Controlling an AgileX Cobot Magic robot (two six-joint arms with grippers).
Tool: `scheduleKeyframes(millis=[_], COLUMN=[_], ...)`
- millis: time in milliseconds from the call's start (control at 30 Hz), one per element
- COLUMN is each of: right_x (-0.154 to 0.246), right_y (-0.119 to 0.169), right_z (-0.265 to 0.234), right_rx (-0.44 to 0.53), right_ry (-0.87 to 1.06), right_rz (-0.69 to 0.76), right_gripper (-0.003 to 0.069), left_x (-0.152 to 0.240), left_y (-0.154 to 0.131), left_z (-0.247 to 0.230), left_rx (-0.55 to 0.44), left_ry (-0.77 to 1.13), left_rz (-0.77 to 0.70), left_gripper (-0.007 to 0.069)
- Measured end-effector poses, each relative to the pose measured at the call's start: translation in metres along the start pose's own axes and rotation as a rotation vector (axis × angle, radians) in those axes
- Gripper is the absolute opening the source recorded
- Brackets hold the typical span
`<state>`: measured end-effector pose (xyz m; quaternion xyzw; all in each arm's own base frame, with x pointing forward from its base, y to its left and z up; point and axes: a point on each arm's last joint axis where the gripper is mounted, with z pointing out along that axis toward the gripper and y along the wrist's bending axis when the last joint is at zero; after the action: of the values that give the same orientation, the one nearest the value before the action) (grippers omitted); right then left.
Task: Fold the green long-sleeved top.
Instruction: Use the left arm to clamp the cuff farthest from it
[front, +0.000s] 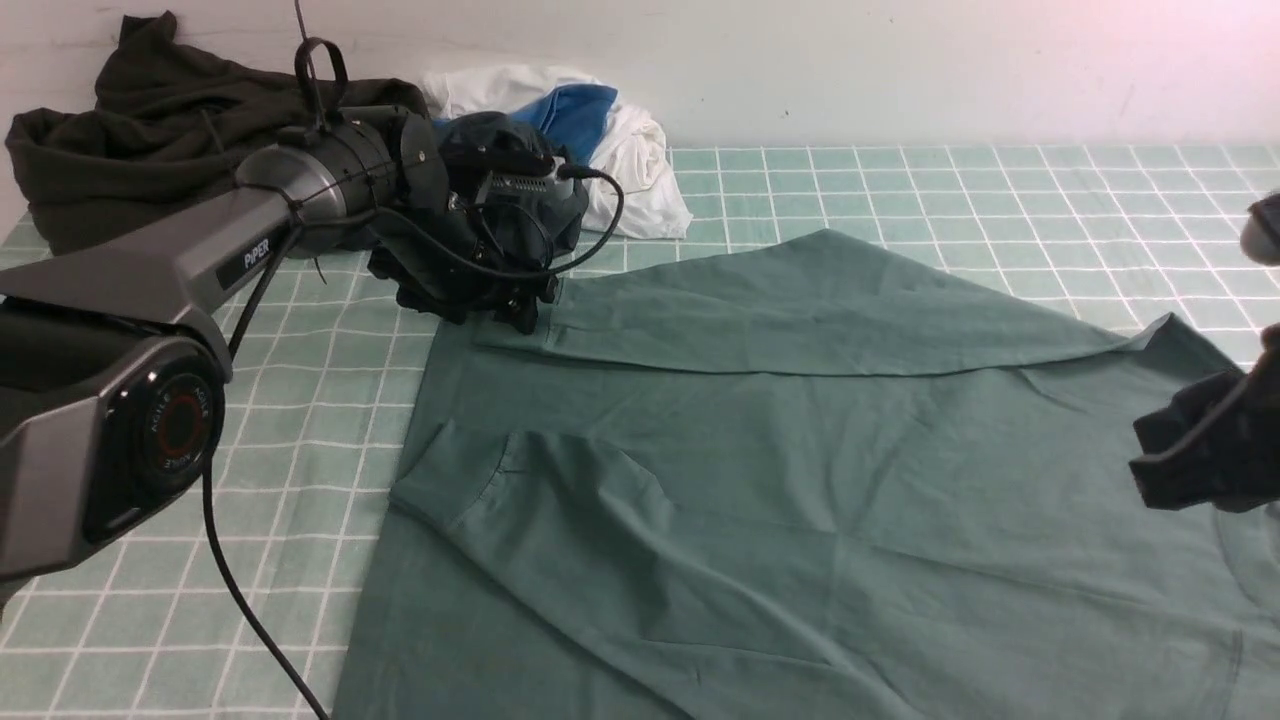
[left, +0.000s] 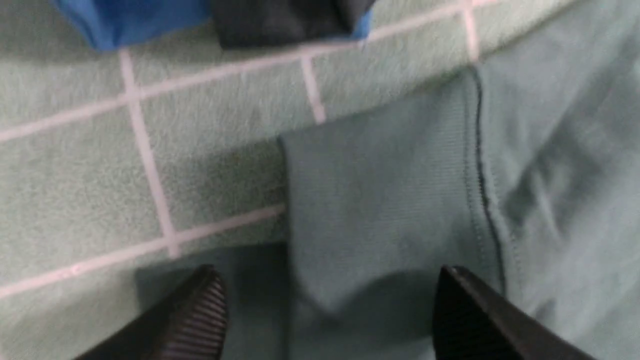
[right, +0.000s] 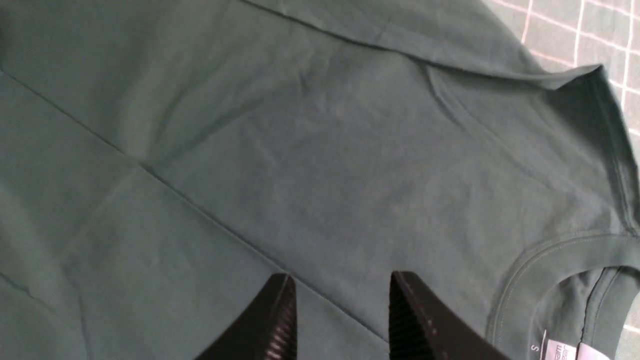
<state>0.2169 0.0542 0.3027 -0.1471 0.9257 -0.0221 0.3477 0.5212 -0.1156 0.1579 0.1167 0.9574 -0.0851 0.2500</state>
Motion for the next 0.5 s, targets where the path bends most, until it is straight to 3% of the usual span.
scheduleKeyframes(millis=[67,267,300,333,400,500], right_x=[0.0,0.001,0.001,0.001,0.001,0.001], right_y=[0.0,0.001,0.001,0.001,0.001,0.001], right_z=[0.004,0.01,0.01,0.01,0.01,0.01], right_rx=[-0.001,-0.002,-0.002,-0.002,-0.002,-0.002], right_ry=[0.017,0.042,0.042,0.042,0.042,0.042], right_rz=[-0.002,-0.002,-0.002,-0.002,-0.002,-0.002], right_gripper=[0.0256,0.0256,0.0256,0.0256,0.0256,0.0256], left_x=[0.0,0.001,0.001,0.001,0.0,-0.004], left_y=[0.0,-0.003,-0.004,-0.005,-0.006,-0.011], left_z=[0.002,0.001,0.001,-0.002,-0.009,-0.034], left_rx=[0.003,0.04,0.042,0.047,0.053,0.068], left_ry=[0.001,0.012,0.014,0.021,0.032,0.053], left_rz=[0.004,0.032,0.034,0.042,0.045,0.054], left_gripper=[0.047,0.0162,0.0151,0.0075,0.0028,0.0016])
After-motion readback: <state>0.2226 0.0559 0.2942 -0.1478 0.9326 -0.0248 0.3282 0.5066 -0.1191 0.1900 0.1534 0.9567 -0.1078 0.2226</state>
